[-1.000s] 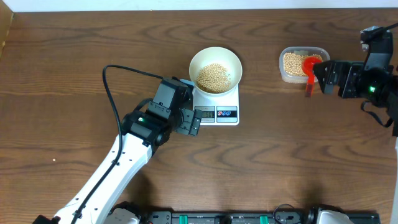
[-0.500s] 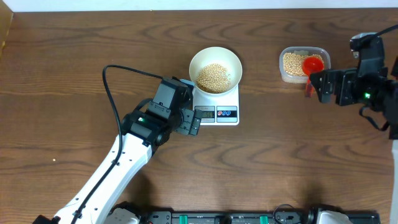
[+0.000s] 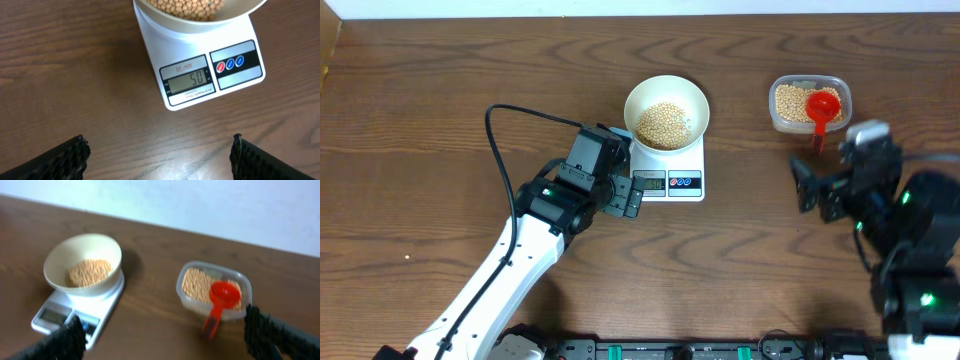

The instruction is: Scoop item into bowl and weigh 50g on scale

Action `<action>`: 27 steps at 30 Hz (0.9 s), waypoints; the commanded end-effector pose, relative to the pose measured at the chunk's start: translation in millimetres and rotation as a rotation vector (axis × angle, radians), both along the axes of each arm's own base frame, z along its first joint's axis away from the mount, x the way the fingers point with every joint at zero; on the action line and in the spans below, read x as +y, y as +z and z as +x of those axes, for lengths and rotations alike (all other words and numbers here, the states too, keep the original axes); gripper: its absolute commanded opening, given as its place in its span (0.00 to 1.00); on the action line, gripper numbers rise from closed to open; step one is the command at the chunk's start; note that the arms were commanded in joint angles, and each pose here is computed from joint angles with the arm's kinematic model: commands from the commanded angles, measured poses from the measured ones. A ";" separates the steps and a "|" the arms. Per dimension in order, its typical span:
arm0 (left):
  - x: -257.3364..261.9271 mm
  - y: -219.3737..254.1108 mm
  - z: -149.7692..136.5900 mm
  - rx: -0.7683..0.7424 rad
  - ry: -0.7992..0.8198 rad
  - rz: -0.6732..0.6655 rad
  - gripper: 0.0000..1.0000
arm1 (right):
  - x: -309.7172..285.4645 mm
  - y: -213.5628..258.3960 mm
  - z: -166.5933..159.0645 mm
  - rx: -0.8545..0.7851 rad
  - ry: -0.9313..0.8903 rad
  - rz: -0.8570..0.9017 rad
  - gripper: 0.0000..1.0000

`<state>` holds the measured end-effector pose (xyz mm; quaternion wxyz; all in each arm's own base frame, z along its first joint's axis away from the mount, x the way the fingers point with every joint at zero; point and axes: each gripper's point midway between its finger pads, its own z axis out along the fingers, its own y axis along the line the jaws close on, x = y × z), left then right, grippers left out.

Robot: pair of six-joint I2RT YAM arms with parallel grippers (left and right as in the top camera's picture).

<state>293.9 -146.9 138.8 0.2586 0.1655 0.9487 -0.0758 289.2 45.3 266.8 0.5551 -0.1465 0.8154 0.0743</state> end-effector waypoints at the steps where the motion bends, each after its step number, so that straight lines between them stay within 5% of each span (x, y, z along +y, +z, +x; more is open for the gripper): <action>1: 2.8 -7.1 -3.4 0.020 0.004 0.007 0.92 | -0.6 -15.9 -14.1 -0.063 -0.010 -0.018 0.99; 27: 2.8 -7.1 -3.4 0.020 0.004 0.007 0.92 | -2.6 -79.3 -42.4 -0.404 -0.027 -0.022 0.99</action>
